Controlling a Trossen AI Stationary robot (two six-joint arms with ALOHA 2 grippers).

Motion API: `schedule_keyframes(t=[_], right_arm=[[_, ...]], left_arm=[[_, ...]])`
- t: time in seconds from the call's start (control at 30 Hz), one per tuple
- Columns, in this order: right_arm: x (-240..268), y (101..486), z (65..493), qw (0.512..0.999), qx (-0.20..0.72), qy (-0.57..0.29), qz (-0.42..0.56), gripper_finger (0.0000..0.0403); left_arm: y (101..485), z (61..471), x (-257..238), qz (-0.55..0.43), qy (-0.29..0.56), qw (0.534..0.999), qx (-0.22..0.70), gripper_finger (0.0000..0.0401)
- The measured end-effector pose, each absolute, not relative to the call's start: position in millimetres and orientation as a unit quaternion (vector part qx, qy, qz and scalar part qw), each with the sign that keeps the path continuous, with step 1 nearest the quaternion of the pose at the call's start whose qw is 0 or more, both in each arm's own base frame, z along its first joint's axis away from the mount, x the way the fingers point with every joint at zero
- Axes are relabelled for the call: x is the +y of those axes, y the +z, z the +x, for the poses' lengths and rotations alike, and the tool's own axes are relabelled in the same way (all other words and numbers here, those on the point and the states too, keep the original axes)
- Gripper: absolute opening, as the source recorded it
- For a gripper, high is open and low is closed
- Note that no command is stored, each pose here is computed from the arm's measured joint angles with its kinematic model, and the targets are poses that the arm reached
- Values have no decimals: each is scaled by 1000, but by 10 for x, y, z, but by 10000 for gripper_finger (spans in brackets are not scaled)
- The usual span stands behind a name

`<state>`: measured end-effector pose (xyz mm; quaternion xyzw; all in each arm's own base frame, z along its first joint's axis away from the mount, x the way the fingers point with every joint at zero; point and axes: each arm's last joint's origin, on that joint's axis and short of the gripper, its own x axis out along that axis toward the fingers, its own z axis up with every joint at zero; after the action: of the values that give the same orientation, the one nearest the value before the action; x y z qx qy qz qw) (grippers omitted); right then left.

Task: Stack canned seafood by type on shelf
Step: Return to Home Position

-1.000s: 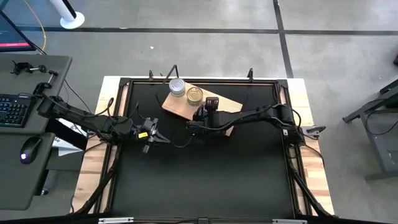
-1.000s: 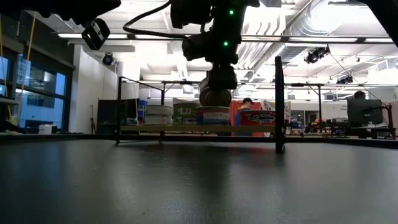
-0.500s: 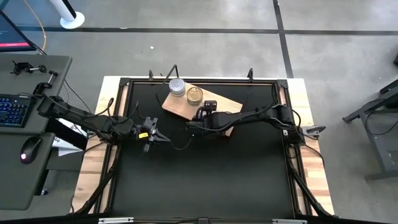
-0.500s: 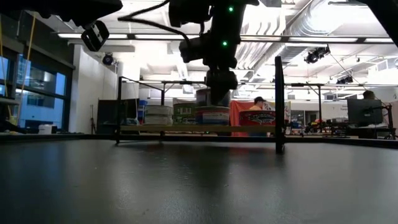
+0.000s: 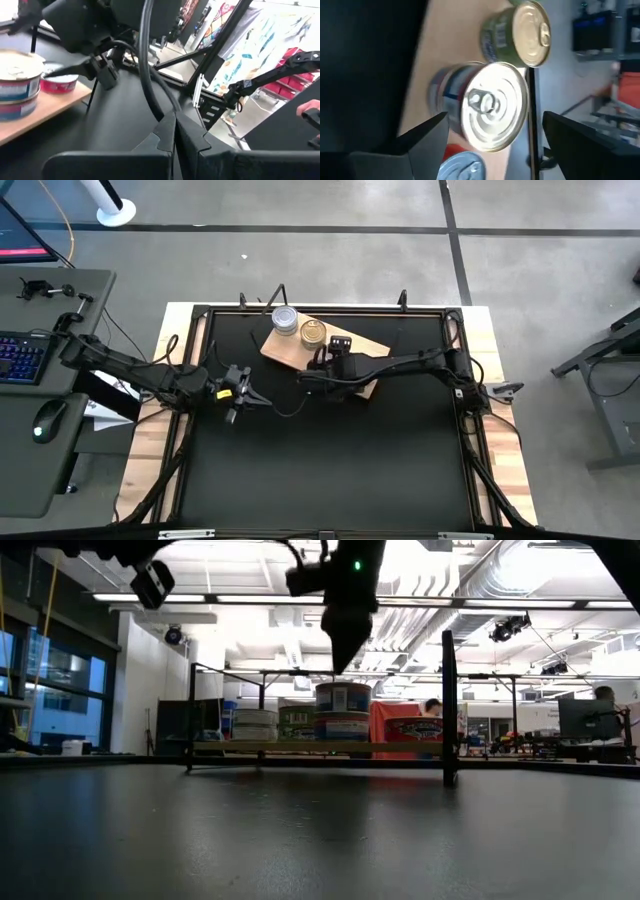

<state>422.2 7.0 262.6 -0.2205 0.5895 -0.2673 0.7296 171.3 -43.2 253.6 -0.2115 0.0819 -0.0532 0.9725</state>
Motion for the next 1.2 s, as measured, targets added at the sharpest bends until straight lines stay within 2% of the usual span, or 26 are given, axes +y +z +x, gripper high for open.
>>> schedule_keyframes(t=[0.17,0.27,0.37,0.5,0.53,0.7,0.83,0.97,1.2], right_arm=[[163,2849,4216,757,587,-222,-180,307],[281,2937,4133,767,592,-195,-154,274],[416,2960,3934,763,608,-182,-122,196],[687,2966,3523,781,600,-160,-62,45],[767,2973,3397,792,590,-149,-42,23],[1089,2891,2776,830,534,-136,92,25],[1199,2848,2445,840,478,-144,212,4],[1242,2911,2363,857,427,-98,270,17],[1096,2969,2452,864,408,-109,272,2]], left_arm=[[2692,1699,-428,-192,-61,978,55,0],[2794,1714,-402,-173,-45,983,38,0],[2883,1757,-333,-165,-19,986,21,0],[2920,1848,-263,-153,-17,988,25,0],[2915,1876,-250,-149,-21,988,24,0],[2926,2077,-144,-155,-59,986,-16,0],[2932,2085,36,-146,-108,983,-17,0],[3006,1755,157,-135,-88,987,-27,0],[2525,1276,63,-182,-20,981,-72,0]])
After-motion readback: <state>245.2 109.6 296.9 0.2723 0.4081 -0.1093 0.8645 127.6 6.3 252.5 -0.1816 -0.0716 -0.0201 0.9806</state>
